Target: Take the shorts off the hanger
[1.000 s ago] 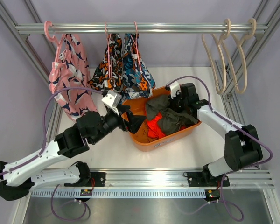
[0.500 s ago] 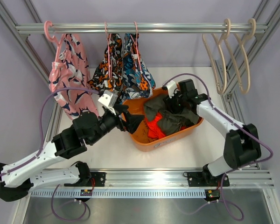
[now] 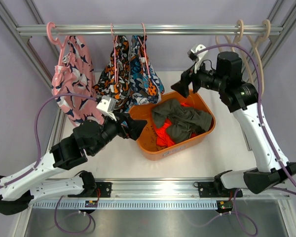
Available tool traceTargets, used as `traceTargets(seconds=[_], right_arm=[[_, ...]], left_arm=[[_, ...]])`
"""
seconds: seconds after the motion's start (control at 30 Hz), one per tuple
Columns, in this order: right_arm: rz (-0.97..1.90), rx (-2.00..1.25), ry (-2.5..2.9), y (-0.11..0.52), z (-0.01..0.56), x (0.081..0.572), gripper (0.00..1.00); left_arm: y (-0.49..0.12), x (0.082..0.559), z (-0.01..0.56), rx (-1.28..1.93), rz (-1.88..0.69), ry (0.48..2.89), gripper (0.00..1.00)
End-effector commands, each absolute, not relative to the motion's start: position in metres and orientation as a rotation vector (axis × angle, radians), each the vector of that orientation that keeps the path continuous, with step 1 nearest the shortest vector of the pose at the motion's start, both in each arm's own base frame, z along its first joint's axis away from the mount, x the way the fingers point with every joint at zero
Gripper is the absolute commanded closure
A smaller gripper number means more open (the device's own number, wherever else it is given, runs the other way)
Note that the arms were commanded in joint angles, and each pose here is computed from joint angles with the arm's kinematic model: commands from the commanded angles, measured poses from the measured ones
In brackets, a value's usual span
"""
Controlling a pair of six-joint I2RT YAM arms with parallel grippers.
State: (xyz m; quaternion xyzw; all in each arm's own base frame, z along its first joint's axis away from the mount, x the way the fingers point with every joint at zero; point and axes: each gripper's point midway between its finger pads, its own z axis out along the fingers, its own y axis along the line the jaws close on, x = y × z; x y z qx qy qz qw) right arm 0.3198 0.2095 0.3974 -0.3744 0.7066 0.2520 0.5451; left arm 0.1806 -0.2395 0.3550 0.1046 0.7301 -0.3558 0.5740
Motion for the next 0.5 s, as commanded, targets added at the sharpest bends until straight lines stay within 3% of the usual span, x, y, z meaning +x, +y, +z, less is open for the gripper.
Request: traceTargets(seconds=[0.0,0.03,0.13,0.37,0.47], right_arm=[[0.862,-0.760,1.630,0.257,0.422,0.334,0.18],[0.877,-0.725,1.621,0.265,0.426,0.339,0.13],[0.789,-0.601,1.577,0.291,0.441,0.364,0.12],[0.668,-0.347,1.560,0.323,0.444,0.423,0.20],[0.602,-0.262,1.529,0.321,0.449,0.445,0.28]], left_arm=[[-0.229,0.185,0.356,0.142,-0.840,1.709,0.01],[-0.228,0.184,0.356,0.134,-0.844,1.710,0.01],[-0.224,0.183,0.350,0.109,-0.838,1.732,0.01],[-0.214,0.180,0.342,0.056,-0.846,1.750,0.01],[-0.208,0.180,0.341,0.044,-0.838,1.749,0.01]])
